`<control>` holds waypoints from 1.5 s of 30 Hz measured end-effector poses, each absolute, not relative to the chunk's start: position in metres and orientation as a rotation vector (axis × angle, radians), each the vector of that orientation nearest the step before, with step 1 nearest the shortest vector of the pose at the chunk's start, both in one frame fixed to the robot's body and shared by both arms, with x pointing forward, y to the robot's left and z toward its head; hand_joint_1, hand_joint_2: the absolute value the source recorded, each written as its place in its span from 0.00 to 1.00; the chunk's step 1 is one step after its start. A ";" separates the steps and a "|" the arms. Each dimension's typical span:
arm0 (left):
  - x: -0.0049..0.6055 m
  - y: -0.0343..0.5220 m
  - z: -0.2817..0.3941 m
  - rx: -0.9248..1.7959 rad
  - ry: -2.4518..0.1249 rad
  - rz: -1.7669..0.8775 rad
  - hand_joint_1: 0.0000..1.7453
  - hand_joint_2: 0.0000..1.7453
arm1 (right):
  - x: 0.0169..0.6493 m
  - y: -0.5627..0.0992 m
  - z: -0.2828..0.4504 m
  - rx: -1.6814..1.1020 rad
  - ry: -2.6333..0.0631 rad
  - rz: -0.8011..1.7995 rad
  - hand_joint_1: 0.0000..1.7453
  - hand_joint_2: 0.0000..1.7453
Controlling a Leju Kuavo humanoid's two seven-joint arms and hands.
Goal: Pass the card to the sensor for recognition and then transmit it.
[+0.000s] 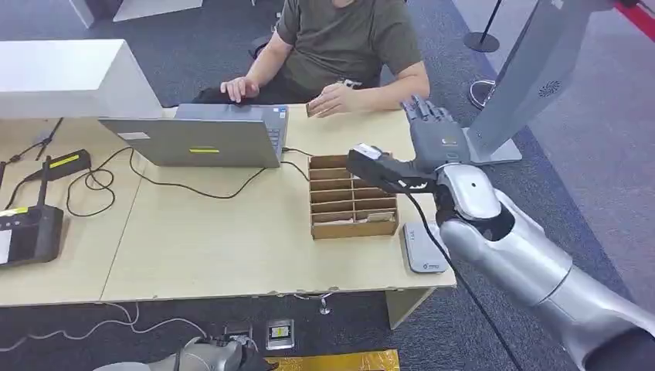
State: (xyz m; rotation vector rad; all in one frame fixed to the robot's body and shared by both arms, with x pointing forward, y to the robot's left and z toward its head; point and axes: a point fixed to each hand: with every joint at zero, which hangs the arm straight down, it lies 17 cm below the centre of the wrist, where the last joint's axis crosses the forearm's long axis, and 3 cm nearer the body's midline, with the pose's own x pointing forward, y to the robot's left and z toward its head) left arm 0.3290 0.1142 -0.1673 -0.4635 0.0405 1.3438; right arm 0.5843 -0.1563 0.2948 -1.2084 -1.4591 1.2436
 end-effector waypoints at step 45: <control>0.324 0.150 -0.180 -0.366 0.015 1.380 0.00 0.00 | 0.540 -0.191 0.177 -1.325 -1.215 1.440 0.00 1.00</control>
